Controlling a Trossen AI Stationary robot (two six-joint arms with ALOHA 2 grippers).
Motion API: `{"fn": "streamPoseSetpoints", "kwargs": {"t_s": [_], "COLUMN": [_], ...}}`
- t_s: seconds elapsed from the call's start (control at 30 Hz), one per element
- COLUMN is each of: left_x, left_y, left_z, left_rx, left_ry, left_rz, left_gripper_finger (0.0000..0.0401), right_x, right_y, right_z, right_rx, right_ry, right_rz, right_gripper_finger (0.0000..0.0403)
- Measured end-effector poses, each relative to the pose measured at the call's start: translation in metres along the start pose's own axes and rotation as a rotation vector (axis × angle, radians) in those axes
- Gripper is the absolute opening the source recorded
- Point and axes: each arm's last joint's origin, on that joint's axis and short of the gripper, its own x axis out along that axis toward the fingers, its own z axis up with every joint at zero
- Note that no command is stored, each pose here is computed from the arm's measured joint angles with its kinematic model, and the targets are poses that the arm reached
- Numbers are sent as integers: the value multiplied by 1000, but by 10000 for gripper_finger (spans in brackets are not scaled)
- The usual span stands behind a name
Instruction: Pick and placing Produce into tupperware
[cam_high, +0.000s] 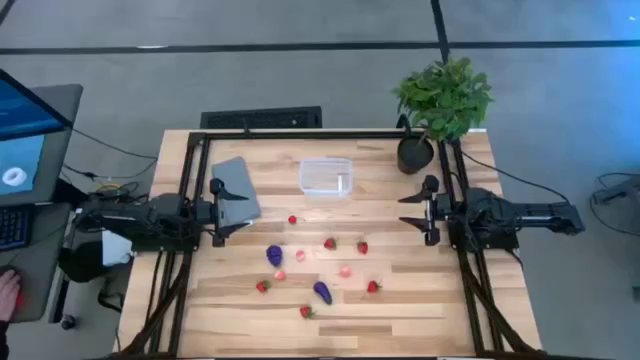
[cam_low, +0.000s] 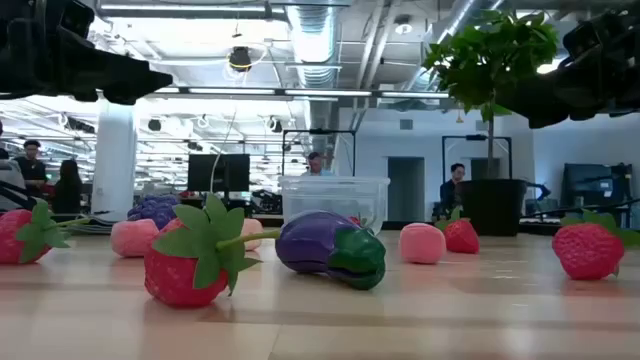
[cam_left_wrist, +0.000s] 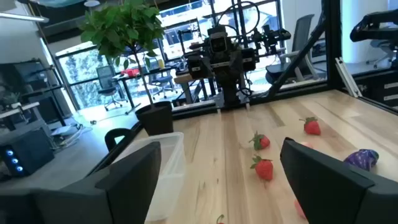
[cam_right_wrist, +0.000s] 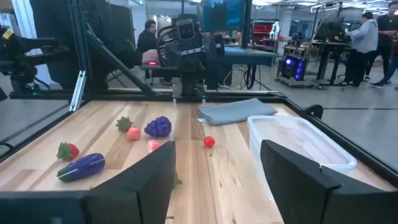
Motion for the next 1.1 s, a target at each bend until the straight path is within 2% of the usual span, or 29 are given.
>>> {"fn": "streamPoseSetpoints", "kwargs": {"t_s": [1.1], "left_x": [0], "left_y": [0], "left_z": [0], "left_rx": [-5], "left_ry": [0], "left_rz": [0], "left_gripper_finger": [320], "right_x": [0], "right_y": [0], "right_z": [0], "right_rx": [0], "right_ry": [1], "right_rz": [0], "right_gripper_finger": [260]}}
